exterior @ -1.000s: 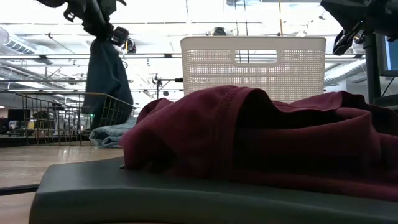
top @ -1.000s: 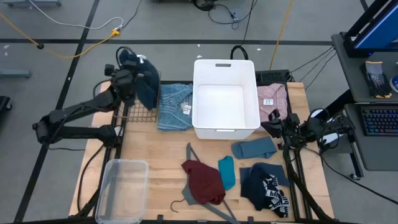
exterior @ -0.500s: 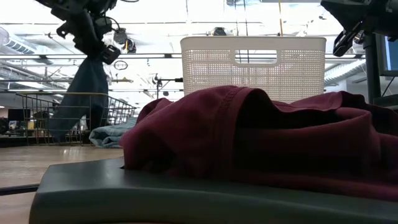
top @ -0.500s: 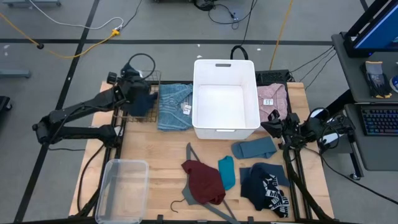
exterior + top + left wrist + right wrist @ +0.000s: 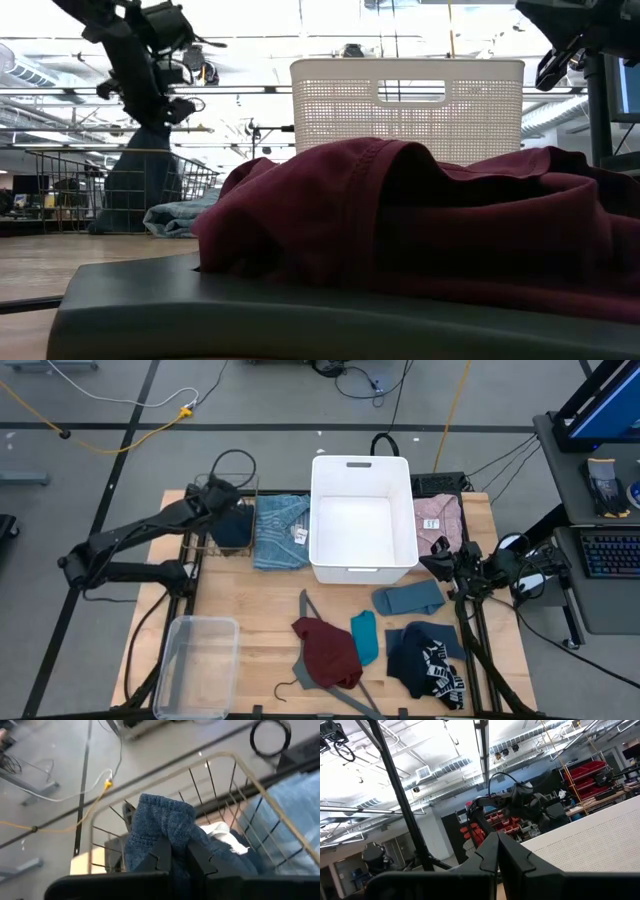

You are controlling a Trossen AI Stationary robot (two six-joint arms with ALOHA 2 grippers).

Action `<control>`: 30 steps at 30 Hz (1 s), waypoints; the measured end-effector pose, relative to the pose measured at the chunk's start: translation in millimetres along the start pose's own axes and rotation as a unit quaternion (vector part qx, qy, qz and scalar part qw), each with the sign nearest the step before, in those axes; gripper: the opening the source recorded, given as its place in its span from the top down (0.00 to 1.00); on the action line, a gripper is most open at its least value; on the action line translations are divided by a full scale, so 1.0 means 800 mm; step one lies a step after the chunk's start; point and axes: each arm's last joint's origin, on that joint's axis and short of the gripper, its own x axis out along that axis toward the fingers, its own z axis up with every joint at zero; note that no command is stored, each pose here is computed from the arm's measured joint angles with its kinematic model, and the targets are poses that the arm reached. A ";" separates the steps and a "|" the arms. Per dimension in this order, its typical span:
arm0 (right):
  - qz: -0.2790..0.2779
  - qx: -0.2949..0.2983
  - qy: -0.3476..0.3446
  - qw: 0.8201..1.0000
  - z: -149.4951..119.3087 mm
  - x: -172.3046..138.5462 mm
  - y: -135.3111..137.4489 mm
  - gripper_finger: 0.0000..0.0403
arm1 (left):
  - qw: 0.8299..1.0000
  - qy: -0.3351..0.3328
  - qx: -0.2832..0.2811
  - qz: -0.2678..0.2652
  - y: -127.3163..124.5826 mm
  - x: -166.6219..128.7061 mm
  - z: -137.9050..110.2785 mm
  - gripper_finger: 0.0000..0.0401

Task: Pick & Place Cloths
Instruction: Put the blue underpants into the wire basket, then put the dark red underpants into the wire basket

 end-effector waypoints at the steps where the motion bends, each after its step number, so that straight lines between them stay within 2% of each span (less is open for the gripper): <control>1: 0.000 0.000 0.000 1.000 0.000 0.000 0.000 0.99 | 1.000 0.007 0.004 0.000 -0.002 0.004 -0.001 0.96; 10: 0.000 0.001 0.000 1.000 0.000 0.000 0.000 0.99 | 0.998 0.065 0.023 -0.006 -0.013 0.045 -0.004 0.94; 14: 0.001 0.001 0.000 1.000 0.000 0.000 0.000 0.99 | 0.997 0.073 0.019 -0.007 -0.014 0.057 -0.004 0.89; 19: 0.001 0.001 0.000 1.000 0.000 0.000 0.000 0.99 | 0.998 0.058 0.003 -0.007 -0.013 0.059 0.001 0.76; 30: 0.001 0.001 0.001 1.000 0.000 0.000 0.000 0.99 | 1.000 -0.001 0.009 0.008 0.004 0.036 0.015 0.39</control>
